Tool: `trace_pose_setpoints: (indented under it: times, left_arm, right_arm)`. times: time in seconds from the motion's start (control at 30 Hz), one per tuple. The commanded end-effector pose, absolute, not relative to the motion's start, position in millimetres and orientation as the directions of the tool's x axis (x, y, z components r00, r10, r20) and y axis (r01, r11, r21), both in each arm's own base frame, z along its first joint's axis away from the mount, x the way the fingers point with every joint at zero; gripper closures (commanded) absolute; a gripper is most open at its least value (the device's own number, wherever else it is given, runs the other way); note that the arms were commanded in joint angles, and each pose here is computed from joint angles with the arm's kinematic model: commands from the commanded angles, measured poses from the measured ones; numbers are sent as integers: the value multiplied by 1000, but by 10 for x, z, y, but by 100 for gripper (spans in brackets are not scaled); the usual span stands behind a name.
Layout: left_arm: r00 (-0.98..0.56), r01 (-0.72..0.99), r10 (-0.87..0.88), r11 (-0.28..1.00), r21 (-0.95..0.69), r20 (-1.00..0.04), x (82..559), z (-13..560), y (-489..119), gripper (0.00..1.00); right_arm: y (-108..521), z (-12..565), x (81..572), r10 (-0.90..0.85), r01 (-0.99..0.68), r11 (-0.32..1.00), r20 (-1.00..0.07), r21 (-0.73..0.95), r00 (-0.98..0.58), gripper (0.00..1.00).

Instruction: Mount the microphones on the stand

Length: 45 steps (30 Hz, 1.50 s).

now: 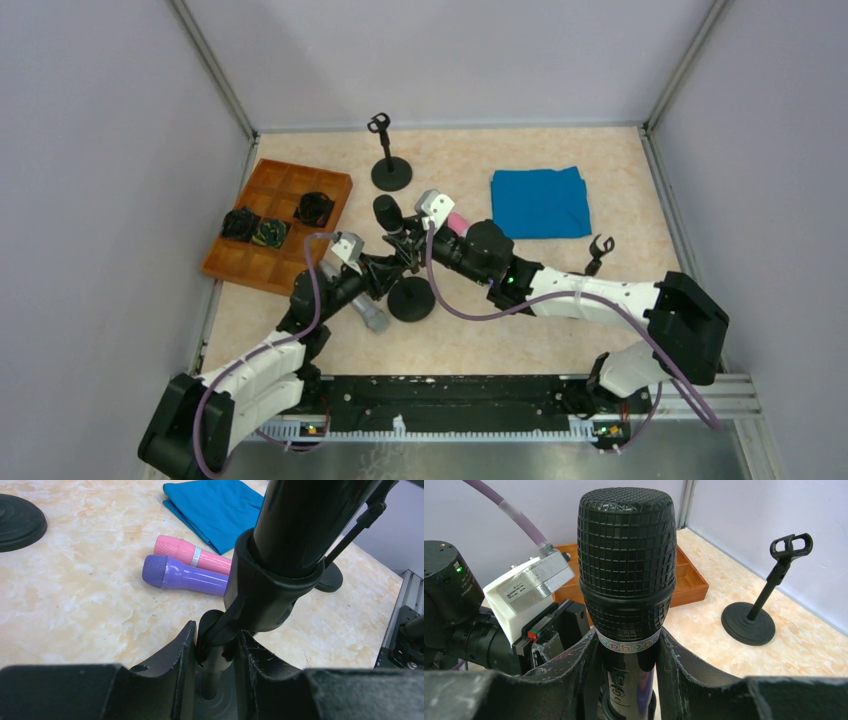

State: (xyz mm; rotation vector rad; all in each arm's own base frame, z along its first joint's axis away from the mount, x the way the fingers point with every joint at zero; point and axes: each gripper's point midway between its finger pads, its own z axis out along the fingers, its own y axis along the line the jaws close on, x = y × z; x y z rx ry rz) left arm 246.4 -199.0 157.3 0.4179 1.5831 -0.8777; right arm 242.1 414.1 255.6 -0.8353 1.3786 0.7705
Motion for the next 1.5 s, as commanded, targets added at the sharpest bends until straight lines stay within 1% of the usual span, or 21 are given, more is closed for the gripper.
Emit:
trace_pose_setpoints:
  times: [0.0,0.27,0.53,0.9,1.13,1.23,1.33,1.47]
  left_arm:
    - [-22,494,-308,824,-278,-951,2960,2000,-1492,100]
    - [-12,461,-327,837,-295,-945,3007,2015,-1395,100]
    - [-17,461,-355,827,-323,-935,3008,2042,-1347,100]
    - [-16,452,-336,837,-307,-942,3017,2042,-1295,100]
    - [-44,583,-272,774,-245,-961,2938,2017,-1539,100]
    - [-42,600,-262,765,-234,-964,2916,2008,-1569,100]
    - [-38,608,-256,761,-226,-966,2889,2004,-1584,100]
    - [-42,616,-245,757,-218,-969,2871,1978,-1609,100]
  right_arm:
    - [3157,82,1504,-736,-923,385,-598,14,-317,100]
    - [3115,-66,1420,-768,-927,374,-553,24,-324,100]
    - [3158,-187,1397,-776,-929,369,-538,34,-329,100]
    - [3079,-401,1324,-784,-921,388,-512,39,-352,100]
    - [3224,-196,1407,-792,-926,377,-519,-2,-322,100]
    - [3284,-63,1442,-793,-926,378,-518,-5,-322,100]
    - [3313,17,1421,-802,-928,373,-499,13,-329,100]
    - [3296,60,1366,-828,-930,366,-444,37,-343,100]
